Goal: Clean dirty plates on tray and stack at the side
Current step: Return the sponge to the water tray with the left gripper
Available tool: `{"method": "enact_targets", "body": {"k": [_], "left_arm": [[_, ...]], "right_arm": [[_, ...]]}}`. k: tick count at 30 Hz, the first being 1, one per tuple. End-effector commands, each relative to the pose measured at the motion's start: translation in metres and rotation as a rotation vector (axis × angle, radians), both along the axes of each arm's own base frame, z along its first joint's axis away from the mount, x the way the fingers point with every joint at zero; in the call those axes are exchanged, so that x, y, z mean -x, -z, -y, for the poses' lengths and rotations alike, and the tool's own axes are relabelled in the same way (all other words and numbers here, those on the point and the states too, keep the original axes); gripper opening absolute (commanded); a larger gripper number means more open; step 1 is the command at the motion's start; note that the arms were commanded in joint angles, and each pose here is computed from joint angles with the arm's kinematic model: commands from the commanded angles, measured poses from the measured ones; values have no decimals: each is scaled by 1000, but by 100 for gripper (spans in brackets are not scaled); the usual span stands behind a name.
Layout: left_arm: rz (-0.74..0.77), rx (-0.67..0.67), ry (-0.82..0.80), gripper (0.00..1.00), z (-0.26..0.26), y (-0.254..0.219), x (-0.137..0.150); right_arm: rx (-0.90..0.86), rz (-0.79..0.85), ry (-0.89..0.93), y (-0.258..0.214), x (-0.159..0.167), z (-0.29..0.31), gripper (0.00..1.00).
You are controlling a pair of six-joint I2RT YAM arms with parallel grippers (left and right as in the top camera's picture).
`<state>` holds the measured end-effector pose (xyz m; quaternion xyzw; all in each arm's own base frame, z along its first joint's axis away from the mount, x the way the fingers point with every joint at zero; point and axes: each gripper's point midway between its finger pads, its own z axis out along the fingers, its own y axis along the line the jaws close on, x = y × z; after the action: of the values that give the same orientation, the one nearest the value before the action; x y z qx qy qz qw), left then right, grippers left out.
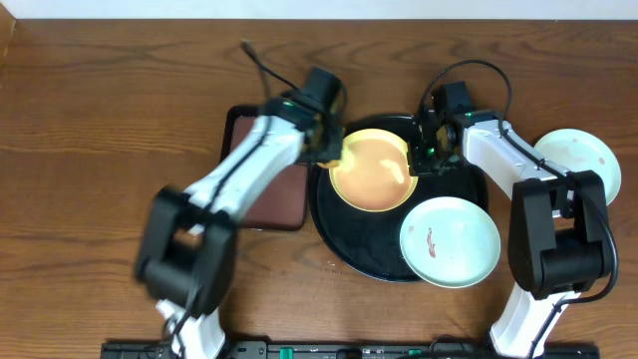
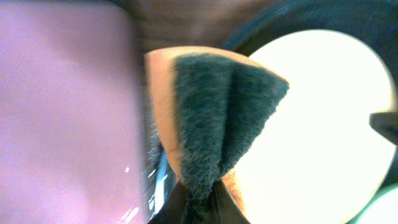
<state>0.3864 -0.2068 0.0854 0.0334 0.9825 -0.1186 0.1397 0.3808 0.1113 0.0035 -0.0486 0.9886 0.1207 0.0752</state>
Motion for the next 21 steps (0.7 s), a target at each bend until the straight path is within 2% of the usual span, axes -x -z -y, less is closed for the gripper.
{"method": "enact_targets", "body": {"k": [1, 5, 9, 13, 17, 18, 19, 20, 21], "left_arm": [[57, -18, -53, 8, -38, -53, 9], [-86, -78, -117, 9, -77, -45, 38], [-181, -113, -181, 12, -108, -3, 56], [-177, -104, -241, 14, -129, 35, 58], [-174, -68, -271, 17, -136, 29, 54], [-171, -38, -272, 29, -134, 22, 52], [-167, -13, -273, 34, -132, 16, 51], [-152, 19, -276, 51, -131, 2, 50], [-143, 26, -278, 60, -131, -4, 50]], "right_arm": [[121, -71, 3, 26, 19, 26, 1], [121, -71, 5, 26, 19, 26, 1], [75, -69, 5, 25, 18, 19, 1], [11, -66, -4, 22, 16, 8, 1], [-56, -56, -14, 18, 13, -4, 1], [-62, -49, -10, 16, 11, -5, 1], [-63, -47, -2, 12, 9, -5, 1], [-76, -30, -3, 1, 3, -8, 1], [-80, -20, -4, -5, 1, -9, 1]]}}
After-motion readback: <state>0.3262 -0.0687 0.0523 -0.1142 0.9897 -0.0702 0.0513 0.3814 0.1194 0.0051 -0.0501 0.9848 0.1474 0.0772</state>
